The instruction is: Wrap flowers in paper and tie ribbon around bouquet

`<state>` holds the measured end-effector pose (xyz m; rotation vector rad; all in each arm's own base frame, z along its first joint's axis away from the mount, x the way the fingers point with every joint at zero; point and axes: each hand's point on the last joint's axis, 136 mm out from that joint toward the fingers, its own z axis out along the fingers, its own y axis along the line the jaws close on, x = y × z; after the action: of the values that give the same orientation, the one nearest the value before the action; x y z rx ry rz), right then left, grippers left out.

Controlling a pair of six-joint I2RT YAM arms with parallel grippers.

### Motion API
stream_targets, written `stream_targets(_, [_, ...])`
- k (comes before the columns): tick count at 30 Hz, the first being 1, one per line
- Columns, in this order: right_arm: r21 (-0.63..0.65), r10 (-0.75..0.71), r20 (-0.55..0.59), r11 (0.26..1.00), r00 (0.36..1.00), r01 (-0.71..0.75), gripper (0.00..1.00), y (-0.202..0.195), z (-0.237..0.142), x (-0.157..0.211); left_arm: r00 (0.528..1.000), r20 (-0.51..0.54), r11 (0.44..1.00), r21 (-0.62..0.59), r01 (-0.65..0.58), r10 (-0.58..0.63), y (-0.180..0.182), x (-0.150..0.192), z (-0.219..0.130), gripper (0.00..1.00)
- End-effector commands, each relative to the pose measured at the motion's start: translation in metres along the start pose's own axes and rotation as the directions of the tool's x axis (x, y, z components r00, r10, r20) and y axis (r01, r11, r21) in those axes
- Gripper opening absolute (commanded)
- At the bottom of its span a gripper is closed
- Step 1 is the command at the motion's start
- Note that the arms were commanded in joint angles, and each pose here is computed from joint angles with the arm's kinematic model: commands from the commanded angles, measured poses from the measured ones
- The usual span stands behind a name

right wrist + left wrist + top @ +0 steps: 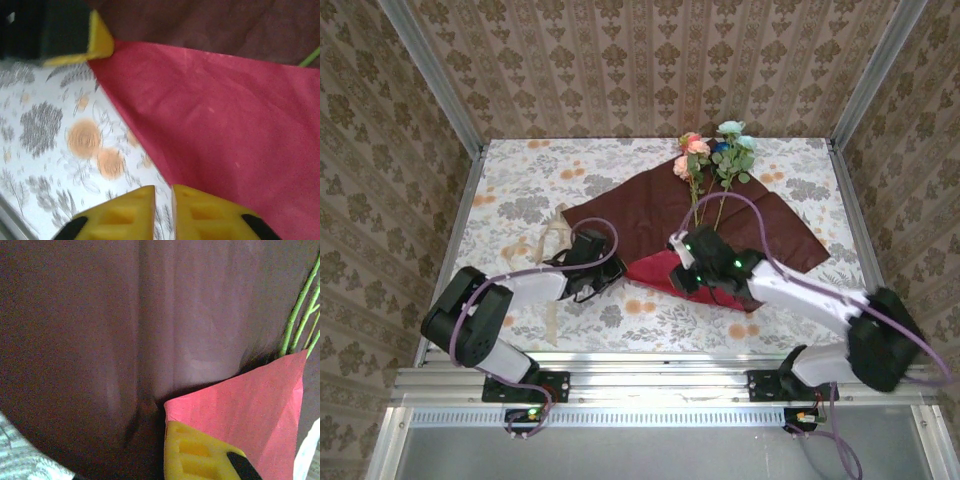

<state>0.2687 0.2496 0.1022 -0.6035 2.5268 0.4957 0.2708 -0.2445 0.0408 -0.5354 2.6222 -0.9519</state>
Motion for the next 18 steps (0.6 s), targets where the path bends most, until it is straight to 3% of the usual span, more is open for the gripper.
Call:
stream_targets(1, [-0.064,0.306,-0.116,0.947,0.945,-0.314,0.11,0.006,0.028,-0.01,1.0,0.03,1.0,-0.022,-0.004,0.005,0.0,0.003,-0.006,0.0])
stream_targets(5, [-0.005,0.451,-0.196,0.888,0.871,-0.461,0.09,-0.003,0.061,-0.01,0.999,0.032,1.0,-0.028,-0.013,0.014,-0.002,0.006,-0.006,0.0])
stream_targets(10, [0.088,0.526,-0.271,0.848,0.806,-0.523,0.1,-0.014,0.082,0.012,0.997,0.056,0.999,-0.016,-0.048,0.049,-0.007,0.005,-0.012,0.0])
stream_targets(14, [0.103,0.545,-0.31,0.834,0.779,-0.543,0.1,-0.016,0.091,0.028,0.994,0.074,0.997,-0.017,-0.076,0.077,-0.003,-0.002,-0.011,0.31])
stream_targets(18, [0.121,0.556,-0.32,0.827,0.767,-0.549,0.11,-0.02,0.094,0.037,0.993,0.091,0.997,-0.003,-0.076,0.076,0.004,-0.018,-0.005,0.36])
